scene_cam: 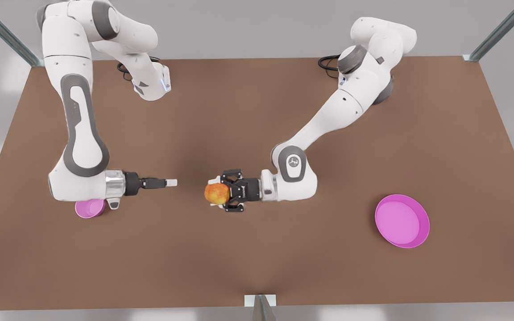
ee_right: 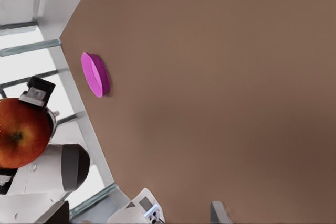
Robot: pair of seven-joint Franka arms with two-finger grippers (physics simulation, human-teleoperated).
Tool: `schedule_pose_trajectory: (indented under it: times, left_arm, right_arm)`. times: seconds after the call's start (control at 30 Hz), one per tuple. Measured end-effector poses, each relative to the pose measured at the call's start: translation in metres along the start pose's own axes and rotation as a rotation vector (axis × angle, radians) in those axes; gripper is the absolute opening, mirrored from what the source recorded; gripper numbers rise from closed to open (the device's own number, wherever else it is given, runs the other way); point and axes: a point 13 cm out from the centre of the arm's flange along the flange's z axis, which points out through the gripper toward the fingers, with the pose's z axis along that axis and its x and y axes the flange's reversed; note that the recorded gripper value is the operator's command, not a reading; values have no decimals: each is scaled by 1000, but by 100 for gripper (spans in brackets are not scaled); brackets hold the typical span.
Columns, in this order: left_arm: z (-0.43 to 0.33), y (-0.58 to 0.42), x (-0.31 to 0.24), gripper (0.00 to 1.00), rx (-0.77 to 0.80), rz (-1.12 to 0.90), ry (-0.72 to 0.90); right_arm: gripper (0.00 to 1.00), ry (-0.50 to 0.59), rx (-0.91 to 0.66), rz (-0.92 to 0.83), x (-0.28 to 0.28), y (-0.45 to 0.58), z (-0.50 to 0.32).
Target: Use the left arm to pick up the apple from the plate, transfer it to the gripper of the right arm, and then use the right arm to place it into the bowl
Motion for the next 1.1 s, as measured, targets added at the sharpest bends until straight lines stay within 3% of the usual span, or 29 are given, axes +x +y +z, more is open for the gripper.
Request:
schedule_pose_trajectory:
  times: [0.23, 0.47, 0.7, 1.1]
  left_arm:
    - [5, 19, 21, 75, -43, 270, -17]
    - [6, 24, 27, 75, -60, 474, -20]
    - [5, 30, 31, 75, -69, 622, -17]
    - [5, 38, 42, 75, -75, 776, -7]
  right_arm:
    - [100, -94, -199, -29, -45, 4, 27]
    - [100, -96, -354, -115, -41, 44, 86]
    - [100, -134, -397, -195, -41, 42, 76]
    - [100, -109, -416, -331, -23, 53, 109]
